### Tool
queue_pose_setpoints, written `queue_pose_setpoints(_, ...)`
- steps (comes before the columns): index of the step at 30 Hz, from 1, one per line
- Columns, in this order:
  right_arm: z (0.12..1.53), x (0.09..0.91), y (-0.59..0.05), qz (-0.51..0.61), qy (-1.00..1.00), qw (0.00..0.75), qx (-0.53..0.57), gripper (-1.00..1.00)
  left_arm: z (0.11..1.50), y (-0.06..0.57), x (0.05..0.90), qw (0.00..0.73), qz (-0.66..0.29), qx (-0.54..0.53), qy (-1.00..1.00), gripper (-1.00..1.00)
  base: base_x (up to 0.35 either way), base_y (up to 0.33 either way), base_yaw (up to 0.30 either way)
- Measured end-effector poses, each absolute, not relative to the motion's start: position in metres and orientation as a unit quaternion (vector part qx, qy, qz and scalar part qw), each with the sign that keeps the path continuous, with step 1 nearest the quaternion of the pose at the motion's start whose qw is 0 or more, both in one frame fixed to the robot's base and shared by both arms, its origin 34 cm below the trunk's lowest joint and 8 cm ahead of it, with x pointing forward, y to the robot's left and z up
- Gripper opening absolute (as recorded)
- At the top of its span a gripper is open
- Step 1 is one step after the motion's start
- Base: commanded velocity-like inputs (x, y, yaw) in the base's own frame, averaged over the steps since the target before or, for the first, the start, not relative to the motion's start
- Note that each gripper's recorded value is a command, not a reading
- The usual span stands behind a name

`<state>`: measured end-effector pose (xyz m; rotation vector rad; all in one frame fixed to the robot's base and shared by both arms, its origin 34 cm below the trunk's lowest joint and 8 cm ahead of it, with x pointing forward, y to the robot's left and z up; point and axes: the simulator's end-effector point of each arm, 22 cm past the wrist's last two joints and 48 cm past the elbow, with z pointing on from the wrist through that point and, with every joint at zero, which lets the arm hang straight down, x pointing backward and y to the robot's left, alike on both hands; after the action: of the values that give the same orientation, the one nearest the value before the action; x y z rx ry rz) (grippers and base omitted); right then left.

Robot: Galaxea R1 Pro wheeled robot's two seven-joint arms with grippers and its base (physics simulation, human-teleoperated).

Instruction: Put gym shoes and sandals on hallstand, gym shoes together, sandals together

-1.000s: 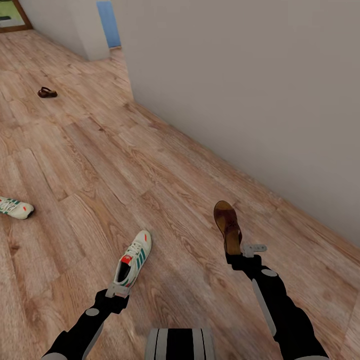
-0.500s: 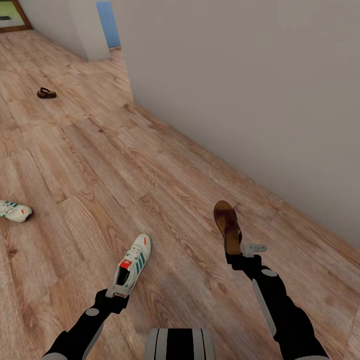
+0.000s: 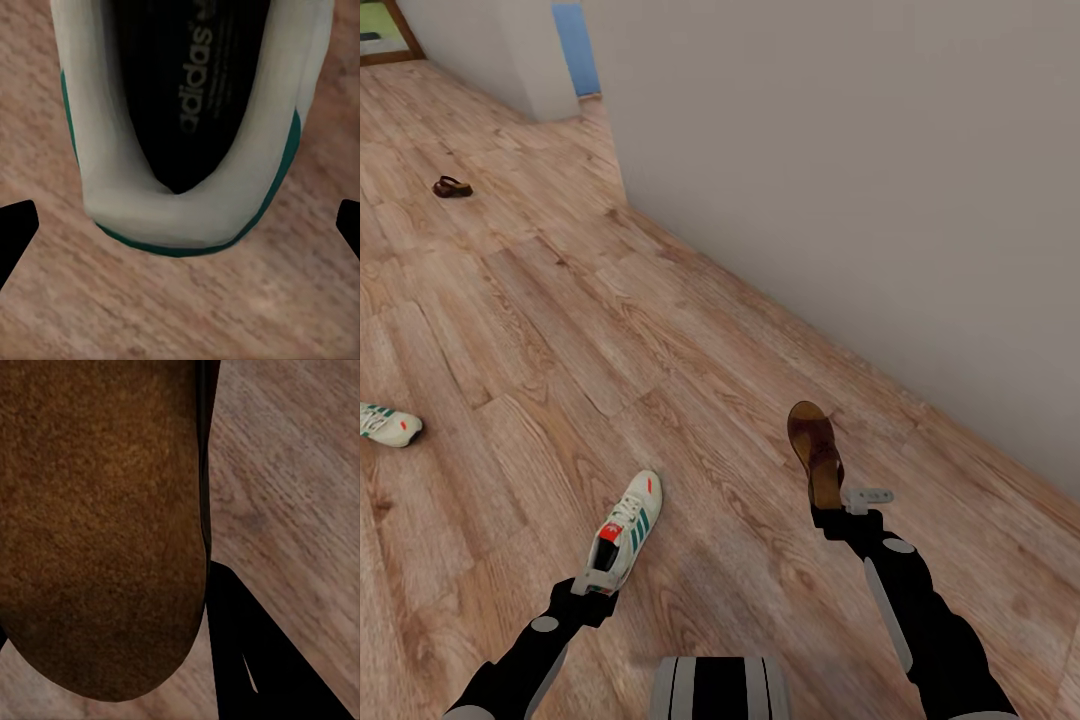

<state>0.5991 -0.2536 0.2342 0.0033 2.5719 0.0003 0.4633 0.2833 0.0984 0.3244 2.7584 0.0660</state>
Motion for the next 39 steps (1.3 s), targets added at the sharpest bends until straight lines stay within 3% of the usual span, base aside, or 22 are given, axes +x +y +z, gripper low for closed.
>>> queue_pose_setpoints(23, 0.218, 0.590, -0.254, 0.000, 0.964, 0.266, 0.001, -1.00, 0.086, 0.283, 0.450, 0.165, 0.022, 0.115, 0.979, 1.00, 0.001, 0.000, 0.000)
queue_pose_setpoints(39, 0.218, 0.590, -0.254, 0.000, 0.964, 0.266, 0.001, -1.00, 0.086, 0.283, 0.451, 0.166, 0.021, 0.115, 0.979, 1.00, 0.097, 0.000, 0.000)
